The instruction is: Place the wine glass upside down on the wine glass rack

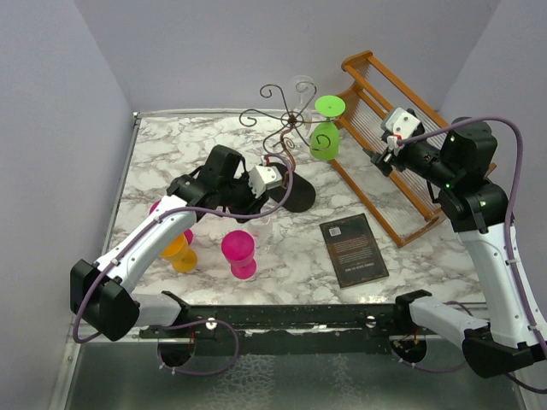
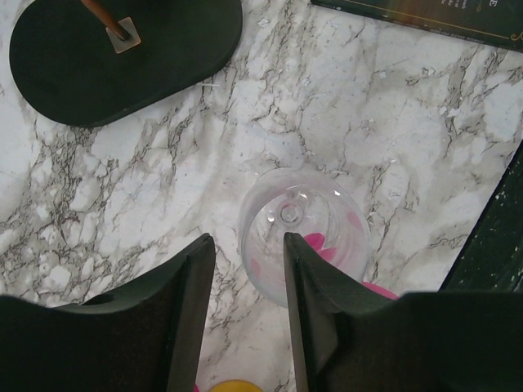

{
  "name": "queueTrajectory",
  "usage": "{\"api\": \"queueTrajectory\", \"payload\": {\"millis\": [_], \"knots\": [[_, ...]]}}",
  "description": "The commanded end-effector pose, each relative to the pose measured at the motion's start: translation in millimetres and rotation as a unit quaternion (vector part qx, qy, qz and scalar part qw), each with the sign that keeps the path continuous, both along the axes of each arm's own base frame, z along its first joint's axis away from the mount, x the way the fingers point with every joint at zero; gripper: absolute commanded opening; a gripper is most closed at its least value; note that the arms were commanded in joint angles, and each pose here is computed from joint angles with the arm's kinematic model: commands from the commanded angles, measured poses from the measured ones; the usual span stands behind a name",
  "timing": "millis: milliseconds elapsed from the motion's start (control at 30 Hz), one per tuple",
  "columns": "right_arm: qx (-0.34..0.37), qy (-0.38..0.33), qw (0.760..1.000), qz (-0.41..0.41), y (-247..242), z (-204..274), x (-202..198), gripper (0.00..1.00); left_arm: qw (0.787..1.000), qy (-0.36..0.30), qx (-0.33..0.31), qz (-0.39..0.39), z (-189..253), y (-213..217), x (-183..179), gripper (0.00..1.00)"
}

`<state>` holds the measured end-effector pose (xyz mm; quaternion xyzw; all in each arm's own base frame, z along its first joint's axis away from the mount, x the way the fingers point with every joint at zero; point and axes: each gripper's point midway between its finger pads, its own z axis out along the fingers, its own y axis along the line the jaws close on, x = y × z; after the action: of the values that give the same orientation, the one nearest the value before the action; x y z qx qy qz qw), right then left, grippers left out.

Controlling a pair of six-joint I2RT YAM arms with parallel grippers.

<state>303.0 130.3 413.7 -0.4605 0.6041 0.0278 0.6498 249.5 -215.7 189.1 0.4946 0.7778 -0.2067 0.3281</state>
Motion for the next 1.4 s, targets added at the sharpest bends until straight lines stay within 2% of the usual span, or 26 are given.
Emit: {"api": "queueTrajectory", "payload": {"millis": [0, 167, 633, 733, 833, 967, 1200, 1367], "knots": [[0.0, -0.011, 1.0, 0.003, 0, 5, 0, 0.66, 0.999, -0.034, 0.002, -0.021, 6, -7, 7, 0.36], [0.0, -0.01, 1.0, 0.004, 1, 6, 1, 0.66, 0.998, -0.041, 0.0, -0.041, 2, -13, 6, 0.25], [-0.008, -0.007, 1.0, -0.002, -1, 3, 7, 0.66, 0.997, -0.033, 0.03, -0.069, -14, -11, 3, 0.23], [-0.011, -0.005, 1.0, -0.004, -1, 0, 10, 0.66, 0.996, -0.03, 0.038, -0.081, -19, -10, 0, 0.18], [-0.012, 0.001, 1.0, -0.008, -2, 0, 13, 0.67, 0.995, -0.032, 0.034, -0.091, -16, -13, -2, 0.1], [-0.011, 0.002, 1.0, -0.017, -4, 2, 16, 0.67, 0.994, -0.041, 0.007, -0.103, 0, -22, -3, 0.0], [-0.003, 0.003, 1.0, -0.011, -1, 9, 13, 0.67, 0.985, -0.05, -0.089, -0.136, 52, -46, -20, 0.0], [0.018, 0.027, 0.998, 0.044, 16, 11, -2, 0.67, 0.974, -0.067, -0.169, -0.138, 111, -60, -28, 0.0]]}}
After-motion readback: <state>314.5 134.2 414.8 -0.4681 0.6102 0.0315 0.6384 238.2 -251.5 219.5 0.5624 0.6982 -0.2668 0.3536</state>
